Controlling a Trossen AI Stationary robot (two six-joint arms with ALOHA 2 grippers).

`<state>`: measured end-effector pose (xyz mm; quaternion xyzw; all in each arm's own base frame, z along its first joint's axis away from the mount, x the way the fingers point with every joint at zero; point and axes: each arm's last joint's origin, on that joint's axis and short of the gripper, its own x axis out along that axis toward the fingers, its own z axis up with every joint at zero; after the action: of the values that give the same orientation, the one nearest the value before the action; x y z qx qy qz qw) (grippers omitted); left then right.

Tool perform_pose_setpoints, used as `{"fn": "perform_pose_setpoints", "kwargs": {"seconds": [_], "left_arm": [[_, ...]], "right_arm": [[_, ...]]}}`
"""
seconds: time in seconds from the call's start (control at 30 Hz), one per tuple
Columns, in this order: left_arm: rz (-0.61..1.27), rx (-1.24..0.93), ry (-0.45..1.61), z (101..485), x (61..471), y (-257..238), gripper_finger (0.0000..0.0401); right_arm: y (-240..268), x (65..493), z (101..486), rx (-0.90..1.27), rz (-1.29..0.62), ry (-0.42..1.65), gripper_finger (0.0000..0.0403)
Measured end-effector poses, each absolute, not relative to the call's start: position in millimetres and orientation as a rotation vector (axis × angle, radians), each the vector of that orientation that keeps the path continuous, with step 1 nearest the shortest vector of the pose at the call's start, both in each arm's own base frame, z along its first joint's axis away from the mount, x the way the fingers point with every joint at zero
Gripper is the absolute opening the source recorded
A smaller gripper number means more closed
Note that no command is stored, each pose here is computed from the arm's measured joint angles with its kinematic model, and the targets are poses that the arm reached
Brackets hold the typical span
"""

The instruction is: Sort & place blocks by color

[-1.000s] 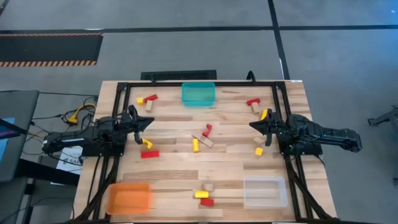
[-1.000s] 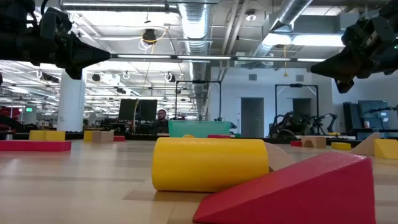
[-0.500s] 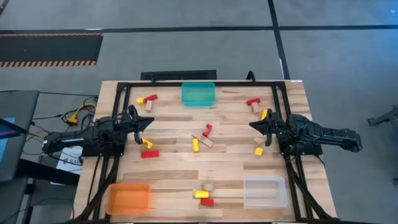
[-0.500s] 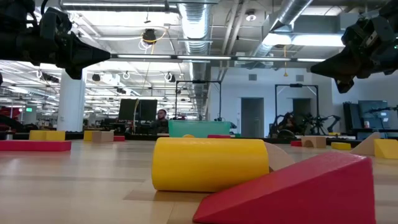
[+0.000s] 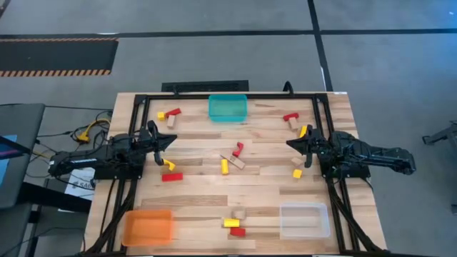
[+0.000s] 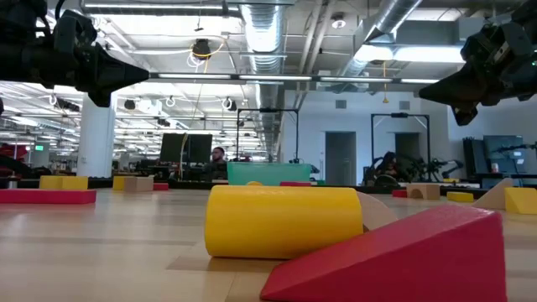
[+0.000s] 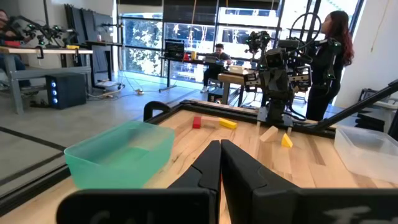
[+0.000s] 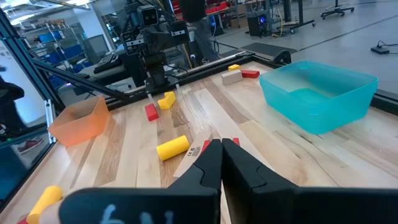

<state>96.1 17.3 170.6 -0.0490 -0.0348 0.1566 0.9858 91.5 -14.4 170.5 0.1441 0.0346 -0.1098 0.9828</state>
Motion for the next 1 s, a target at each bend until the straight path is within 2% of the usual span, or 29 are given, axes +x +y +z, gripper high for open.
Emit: {"fn": "perform_pose_setpoints", "kwargs": {"seconds": [0.73, 0.9, 1.0], "left_arm": [[0.308, -0.084, -0.068, 170.7, 96.2, 17.2, 0.0000], [0.276, -0.239, -0.088, 170.6, 96.4, 16.4, 0.0000], [0.263, -0.494, -0.126, 170.9, 96.4, 16.4, 0.0000]], "right_arm": [[-14.4, 91.5, 170.5, 0.290, -0.221, 0.070, 0.0032], [-14.4, 91.5, 170.4, 0.290, -0.221, 0.070, 0.0032], [-14.4, 91.5, 170.5, 0.290, -0.221, 0.069, 0.0031]]}}
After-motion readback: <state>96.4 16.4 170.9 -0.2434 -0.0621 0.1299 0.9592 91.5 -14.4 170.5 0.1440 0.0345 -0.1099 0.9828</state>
